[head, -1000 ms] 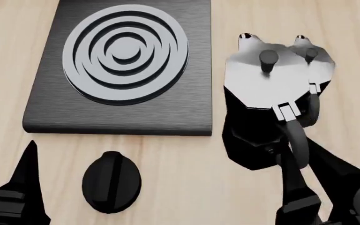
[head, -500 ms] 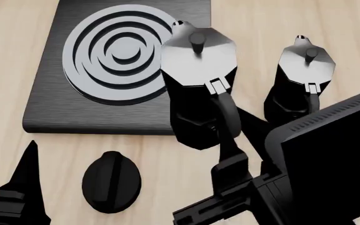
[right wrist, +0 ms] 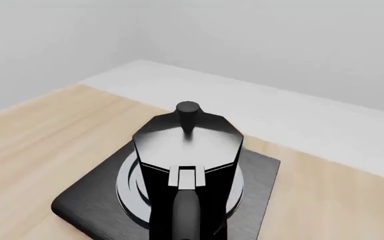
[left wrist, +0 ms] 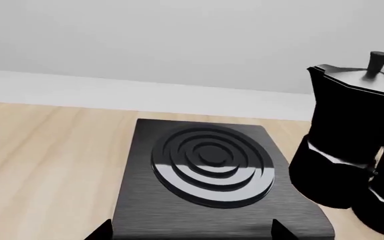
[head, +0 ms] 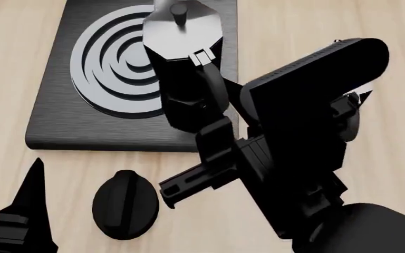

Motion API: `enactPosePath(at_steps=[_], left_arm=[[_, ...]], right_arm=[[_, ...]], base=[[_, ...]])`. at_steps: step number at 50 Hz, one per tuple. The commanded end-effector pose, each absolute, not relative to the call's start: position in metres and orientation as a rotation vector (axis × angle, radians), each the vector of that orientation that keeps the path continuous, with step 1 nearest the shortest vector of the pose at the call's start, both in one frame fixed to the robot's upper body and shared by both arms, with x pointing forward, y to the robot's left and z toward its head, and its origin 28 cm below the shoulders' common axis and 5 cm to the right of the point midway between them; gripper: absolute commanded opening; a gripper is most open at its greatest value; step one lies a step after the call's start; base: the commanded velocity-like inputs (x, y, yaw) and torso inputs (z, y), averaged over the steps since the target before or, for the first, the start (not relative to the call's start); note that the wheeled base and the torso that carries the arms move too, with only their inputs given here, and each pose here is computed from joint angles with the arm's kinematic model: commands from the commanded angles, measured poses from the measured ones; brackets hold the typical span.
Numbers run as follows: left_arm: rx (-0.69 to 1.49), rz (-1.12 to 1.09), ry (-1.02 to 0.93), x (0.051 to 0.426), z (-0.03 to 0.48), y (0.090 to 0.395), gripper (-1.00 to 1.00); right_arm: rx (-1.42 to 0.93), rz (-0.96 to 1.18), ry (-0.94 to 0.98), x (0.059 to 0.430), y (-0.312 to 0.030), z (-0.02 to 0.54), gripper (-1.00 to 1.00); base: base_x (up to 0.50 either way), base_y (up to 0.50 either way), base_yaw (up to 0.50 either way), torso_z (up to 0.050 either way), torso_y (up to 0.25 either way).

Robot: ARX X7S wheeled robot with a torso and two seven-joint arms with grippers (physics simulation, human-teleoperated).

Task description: Put the right moka pot on the stove.

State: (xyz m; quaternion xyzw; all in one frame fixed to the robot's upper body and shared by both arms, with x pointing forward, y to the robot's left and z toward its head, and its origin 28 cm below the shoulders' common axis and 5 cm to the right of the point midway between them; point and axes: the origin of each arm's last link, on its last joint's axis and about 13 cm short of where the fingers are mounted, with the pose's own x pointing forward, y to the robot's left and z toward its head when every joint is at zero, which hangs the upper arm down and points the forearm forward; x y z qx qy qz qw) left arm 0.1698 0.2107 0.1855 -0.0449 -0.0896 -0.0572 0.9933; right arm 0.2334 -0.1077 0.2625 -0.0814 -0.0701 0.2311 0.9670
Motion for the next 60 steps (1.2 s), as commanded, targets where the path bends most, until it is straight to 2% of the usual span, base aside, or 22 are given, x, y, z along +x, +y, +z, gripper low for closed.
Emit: enactPosePath(at_steps=[1, 24, 60], left_arm=[[-0.091, -0.117, -0.177, 0.170, 0.185, 0.211, 1.00], [-0.091, -0.119, -0.177, 0.170, 0.184, 0.211, 1.00], [-0.091, -0.125, -0.178, 0.169, 0.185, 0.210, 1.00]], right_arm=[[-0.176, 0.470, -0.192, 0.254, -0.101, 0.273, -1.00], [-0.159, 0.460, -0.176, 0.304, -0.091, 0.276, -1.00], [-0.179, 0.492, -0.167, 0.352, -0.061, 0.280, -1.00]], base=[[0.00, 0.00, 0.00, 0.000, 0.000], [0.00, 0.00, 0.00, 0.000, 0.001], [0.00, 0.00, 0.00, 0.000, 0.001]])
